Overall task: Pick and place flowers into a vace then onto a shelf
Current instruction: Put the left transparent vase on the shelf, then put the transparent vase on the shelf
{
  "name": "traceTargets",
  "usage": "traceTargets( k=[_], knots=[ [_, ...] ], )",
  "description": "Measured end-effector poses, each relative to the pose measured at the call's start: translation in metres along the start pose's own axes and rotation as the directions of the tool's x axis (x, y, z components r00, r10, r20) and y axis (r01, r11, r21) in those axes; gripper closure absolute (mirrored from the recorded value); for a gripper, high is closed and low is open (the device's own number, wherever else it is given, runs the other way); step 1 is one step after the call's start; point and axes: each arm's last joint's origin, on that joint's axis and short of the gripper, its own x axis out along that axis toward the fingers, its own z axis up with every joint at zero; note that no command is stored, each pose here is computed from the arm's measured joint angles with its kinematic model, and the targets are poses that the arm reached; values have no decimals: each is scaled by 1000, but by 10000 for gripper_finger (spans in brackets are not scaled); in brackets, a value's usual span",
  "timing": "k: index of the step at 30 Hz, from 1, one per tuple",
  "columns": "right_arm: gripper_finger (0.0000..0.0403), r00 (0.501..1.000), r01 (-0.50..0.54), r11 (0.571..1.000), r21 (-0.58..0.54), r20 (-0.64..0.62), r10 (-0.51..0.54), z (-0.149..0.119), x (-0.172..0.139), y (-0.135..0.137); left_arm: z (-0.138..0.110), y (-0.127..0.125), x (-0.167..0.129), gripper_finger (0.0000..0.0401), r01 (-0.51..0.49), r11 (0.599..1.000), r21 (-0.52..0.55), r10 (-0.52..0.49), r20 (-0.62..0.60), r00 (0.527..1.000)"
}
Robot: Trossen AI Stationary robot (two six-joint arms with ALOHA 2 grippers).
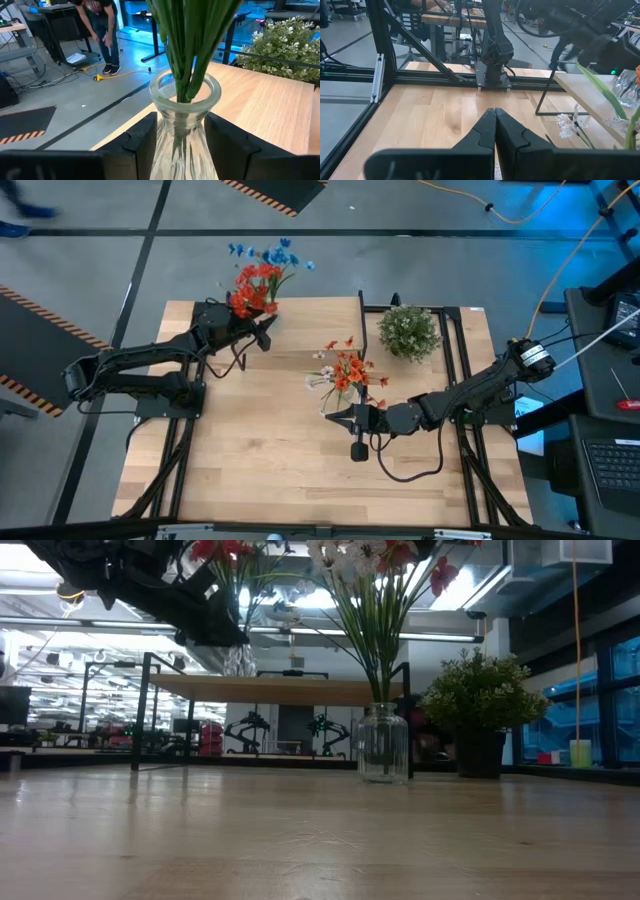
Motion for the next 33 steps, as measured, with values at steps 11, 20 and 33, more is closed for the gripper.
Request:
traceTargets(
  k=[11, 20, 33],
  knots=[
    [398, 1000, 0, 1000, -1, -1, 0, 0, 0, 0, 4, 1, -4, 195, 5, 1000, 5, -5, 24, 1000],
    [398, 1000, 0, 1000, -3, -5, 0, -1, 0, 0, 4, 2, -12, 183, 8, 1000, 10, -8, 1, 1000],
    [398, 1000, 0, 1000, -3, -6, 0, -1, 0, 0, 7, -3, -36, 175, 33, 995, 90, -32, -14, 999]
  ],
)
